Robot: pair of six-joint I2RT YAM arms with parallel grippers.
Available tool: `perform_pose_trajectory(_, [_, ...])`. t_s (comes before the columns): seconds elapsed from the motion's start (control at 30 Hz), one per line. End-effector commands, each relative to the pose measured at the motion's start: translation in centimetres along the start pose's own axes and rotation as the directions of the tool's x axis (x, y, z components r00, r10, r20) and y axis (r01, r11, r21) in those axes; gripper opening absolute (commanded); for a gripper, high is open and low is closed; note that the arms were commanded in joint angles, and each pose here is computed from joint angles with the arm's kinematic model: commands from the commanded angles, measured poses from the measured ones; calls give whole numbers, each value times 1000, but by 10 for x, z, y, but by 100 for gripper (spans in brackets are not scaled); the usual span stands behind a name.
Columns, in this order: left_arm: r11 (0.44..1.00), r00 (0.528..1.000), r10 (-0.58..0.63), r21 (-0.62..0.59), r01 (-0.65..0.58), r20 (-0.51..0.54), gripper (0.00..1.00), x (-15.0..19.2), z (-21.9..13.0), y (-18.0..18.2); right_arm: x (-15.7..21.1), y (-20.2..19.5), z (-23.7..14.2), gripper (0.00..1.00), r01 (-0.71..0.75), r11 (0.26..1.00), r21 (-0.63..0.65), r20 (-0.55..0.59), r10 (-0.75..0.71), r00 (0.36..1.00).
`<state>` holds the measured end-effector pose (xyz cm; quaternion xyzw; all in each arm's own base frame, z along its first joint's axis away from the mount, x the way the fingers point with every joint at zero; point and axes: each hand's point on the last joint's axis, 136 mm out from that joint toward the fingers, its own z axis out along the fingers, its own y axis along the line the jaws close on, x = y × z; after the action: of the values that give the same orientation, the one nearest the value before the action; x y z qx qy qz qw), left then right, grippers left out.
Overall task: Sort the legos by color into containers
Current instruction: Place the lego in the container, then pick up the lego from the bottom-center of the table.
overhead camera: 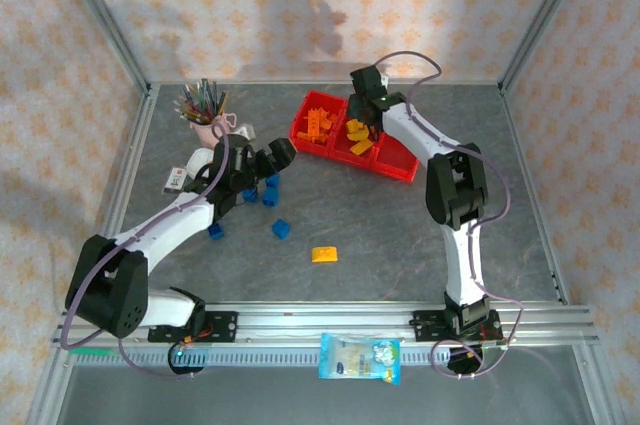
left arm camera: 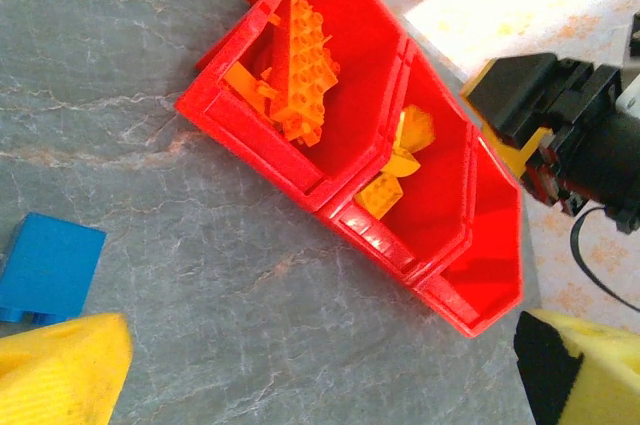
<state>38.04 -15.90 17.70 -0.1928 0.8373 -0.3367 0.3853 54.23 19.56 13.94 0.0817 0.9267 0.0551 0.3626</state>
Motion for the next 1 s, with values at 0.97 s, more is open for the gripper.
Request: perform_pose_trajectory(0.97, [992, 996, -34, -119, 44, 86, 99, 32, -101, 53, 243, 42, -176, 85, 368, 890, -270, -241, -432, 869])
